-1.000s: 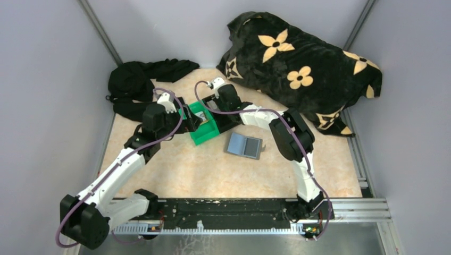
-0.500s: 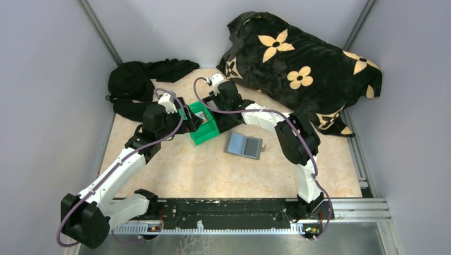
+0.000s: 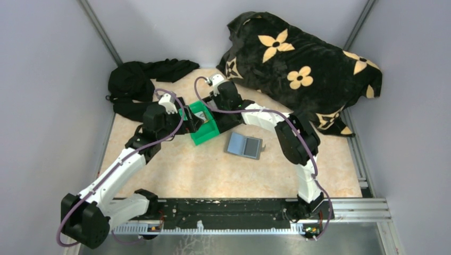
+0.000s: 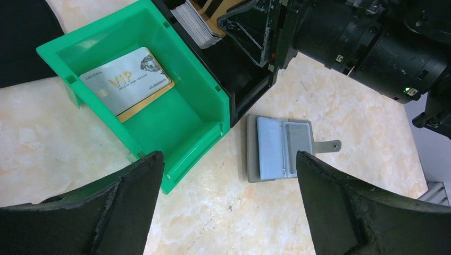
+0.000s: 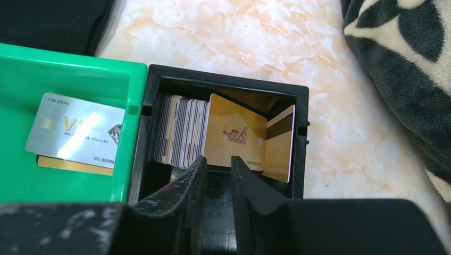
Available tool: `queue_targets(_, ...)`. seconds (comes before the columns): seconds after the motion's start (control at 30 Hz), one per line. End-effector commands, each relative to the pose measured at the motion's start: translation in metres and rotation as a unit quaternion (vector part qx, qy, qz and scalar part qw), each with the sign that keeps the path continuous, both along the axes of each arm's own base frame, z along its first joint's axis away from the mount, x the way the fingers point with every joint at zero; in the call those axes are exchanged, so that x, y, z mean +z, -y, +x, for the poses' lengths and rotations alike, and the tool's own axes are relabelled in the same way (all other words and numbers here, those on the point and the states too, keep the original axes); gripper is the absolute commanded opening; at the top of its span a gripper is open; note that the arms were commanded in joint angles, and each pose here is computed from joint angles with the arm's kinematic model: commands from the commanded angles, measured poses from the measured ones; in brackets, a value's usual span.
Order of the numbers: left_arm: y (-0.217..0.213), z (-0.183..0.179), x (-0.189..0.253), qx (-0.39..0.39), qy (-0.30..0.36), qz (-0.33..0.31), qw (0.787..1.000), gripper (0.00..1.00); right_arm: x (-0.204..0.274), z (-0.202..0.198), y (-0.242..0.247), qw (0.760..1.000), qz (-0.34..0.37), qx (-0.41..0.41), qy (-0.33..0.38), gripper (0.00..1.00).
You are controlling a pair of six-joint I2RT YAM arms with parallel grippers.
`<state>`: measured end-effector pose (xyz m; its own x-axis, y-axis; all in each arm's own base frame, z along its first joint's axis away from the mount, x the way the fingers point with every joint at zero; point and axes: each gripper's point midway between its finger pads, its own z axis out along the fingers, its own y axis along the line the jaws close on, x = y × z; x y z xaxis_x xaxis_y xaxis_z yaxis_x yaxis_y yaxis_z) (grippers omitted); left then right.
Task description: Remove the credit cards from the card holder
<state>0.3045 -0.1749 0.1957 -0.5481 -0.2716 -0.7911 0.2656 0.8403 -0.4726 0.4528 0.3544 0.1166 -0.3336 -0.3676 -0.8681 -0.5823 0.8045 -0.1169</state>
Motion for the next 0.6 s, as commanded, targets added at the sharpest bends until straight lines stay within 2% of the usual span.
queue_targets(0.0, 0.002, 0.002, 0.006, -0.004, 0.011, -0.011, 1.0, 0.99, 0.062, 0.01, 0.004, 0.997, 0.046, -0.032, 0.05, 0.17)
queue_targets(0.07, 0.002, 0.002, 0.006, -0.005, 0.011, -0.011, 1.0, 0.99, 0.071, 0.021, 0.016, 0.995, 0.062, -0.057, 0.049, 0.02)
queue_targets(0.1, 0.002, 0.002, 0.006, -0.005, 0.011, -0.011, 1.0, 0.99, 0.072, 0.027, 0.023, 0.994, 0.071, -0.068, 0.047, 0.0)
queue_targets(0.3, 0.001, 0.002, 0.006, -0.004, 0.012, -0.01, 1.0, 0.99, 0.069, 0.048, 0.05, 0.991, 0.078, -0.104, 0.039, 0.0)
queue_targets(0.57, 0.002, 0.002, 0.005, -0.007, 0.01, -0.009, 1.0, 0.99, 0.06, 0.054, 0.057, 0.99, 0.076, -0.113, 0.035, 0.0)
